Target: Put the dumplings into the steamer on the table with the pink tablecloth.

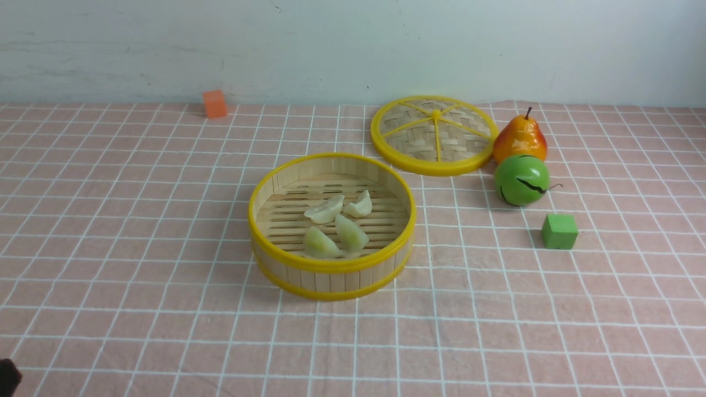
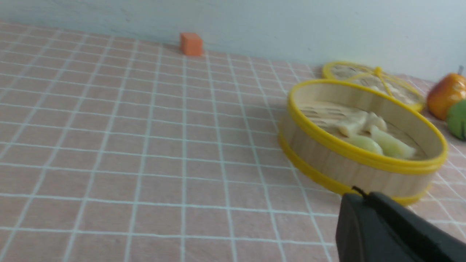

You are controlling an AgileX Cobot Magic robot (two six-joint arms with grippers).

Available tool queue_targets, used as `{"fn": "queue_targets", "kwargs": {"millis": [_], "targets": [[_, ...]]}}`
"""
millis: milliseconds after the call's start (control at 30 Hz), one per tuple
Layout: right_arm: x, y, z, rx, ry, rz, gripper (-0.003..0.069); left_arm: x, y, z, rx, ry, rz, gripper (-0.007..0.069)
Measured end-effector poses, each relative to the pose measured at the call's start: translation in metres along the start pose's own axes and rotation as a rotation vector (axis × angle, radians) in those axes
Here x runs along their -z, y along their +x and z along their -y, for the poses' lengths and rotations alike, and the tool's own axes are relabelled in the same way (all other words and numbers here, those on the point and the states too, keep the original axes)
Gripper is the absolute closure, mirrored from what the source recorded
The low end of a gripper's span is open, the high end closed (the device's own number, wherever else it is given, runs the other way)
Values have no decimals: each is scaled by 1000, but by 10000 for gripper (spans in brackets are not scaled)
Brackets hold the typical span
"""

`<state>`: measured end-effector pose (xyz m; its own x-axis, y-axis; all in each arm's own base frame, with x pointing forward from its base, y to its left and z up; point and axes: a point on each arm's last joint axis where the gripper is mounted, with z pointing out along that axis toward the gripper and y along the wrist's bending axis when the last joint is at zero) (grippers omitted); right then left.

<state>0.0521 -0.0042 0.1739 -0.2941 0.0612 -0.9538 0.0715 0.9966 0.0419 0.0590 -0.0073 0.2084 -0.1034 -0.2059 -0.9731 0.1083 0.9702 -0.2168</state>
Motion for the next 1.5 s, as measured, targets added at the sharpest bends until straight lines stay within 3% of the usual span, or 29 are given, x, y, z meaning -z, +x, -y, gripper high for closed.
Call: {"fn": "queue_targets", "kwargs": {"millis": [133, 267, 567, 1500], "targets": [[0, 0, 0, 0, 0, 0, 638, 2, 18, -11, 11, -124, -15, 639], [0, 0, 0, 0, 0, 0, 638, 3, 26, -15, 17, -179, -82, 639], [0, 0, 0, 0, 0, 0, 627, 5, 36, -17, -97, -195, -205, 639], [0, 0, 0, 0, 0, 0, 615, 5, 36, -17, -92, -187, -207, 639]]}}
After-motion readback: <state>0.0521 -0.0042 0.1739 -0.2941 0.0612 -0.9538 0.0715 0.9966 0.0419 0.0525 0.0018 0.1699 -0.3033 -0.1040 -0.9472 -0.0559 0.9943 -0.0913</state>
